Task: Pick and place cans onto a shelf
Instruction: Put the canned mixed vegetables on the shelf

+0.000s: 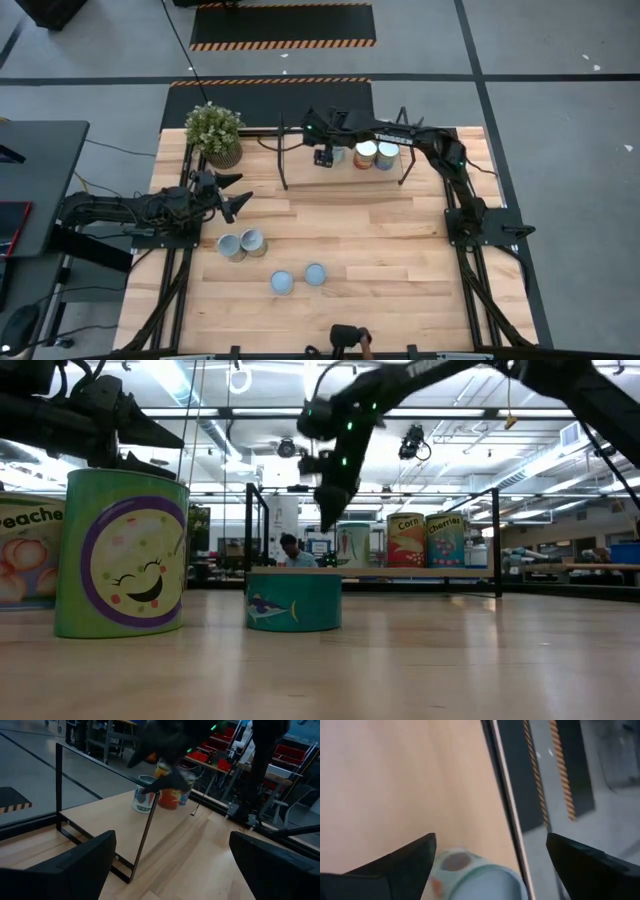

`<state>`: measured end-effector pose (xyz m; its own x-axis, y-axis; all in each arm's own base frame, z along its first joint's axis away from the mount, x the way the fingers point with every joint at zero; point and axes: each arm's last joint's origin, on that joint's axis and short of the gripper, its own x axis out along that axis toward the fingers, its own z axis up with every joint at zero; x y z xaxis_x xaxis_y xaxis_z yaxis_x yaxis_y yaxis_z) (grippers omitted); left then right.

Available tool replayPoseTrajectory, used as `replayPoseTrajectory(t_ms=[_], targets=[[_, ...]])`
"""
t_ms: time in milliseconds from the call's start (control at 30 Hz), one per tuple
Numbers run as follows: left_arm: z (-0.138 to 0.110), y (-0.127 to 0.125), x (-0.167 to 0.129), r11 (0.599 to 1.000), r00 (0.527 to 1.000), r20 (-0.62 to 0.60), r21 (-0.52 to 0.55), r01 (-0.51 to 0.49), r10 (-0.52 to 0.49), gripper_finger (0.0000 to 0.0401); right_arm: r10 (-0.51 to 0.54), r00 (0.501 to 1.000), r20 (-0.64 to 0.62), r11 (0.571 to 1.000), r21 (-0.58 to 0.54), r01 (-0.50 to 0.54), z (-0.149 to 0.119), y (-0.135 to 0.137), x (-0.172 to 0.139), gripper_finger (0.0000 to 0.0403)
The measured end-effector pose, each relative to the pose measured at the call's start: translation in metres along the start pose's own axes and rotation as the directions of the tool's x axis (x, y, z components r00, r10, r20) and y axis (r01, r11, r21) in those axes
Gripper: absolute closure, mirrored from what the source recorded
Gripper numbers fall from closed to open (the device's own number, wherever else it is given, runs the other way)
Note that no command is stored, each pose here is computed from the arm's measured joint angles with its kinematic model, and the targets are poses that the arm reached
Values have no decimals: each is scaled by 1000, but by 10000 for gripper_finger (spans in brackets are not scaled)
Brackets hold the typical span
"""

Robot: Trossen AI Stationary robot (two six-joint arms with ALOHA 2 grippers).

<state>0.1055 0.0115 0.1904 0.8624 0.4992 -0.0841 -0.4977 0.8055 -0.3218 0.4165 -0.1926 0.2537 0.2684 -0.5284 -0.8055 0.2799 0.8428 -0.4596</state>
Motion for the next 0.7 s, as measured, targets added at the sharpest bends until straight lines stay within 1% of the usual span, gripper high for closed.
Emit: replayPoseTrajectory(t_ms=[67, 100, 300, 433, 600, 700], targets=[[0, 0, 0, 1000, 1000, 0, 0, 0, 0, 5, -37, 998, -58, 999, -6, 37, -5, 0, 8, 22], [0, 0, 0, 1000, 1000, -1, 1, 2, -2, 5, -56, 996, -67, 998, 2, 57, -5, -1, 9, 24], [0, 0, 0, 1000, 1000, -2, 1, 5, -5, 5, -144, 983, -116, 987, 52, 151, -9, -3, 4, 30], [0, 0, 0, 1000, 1000, -2, 1, 5, -5, 5, -221, 960, -174, 969, 71, 236, -15, -10, 0, 30], [0, 0, 0, 1000, 1000, -3, 2, 5, -5, 5, -215, 959, -184, 965, 111, 237, -17, -16, -1, 30], [0, 0, 0, 1000, 1000, -2, 2, 5, -5, 5, -208, 955, -212, 965, 117, 236, -19, -20, -5, 30]])
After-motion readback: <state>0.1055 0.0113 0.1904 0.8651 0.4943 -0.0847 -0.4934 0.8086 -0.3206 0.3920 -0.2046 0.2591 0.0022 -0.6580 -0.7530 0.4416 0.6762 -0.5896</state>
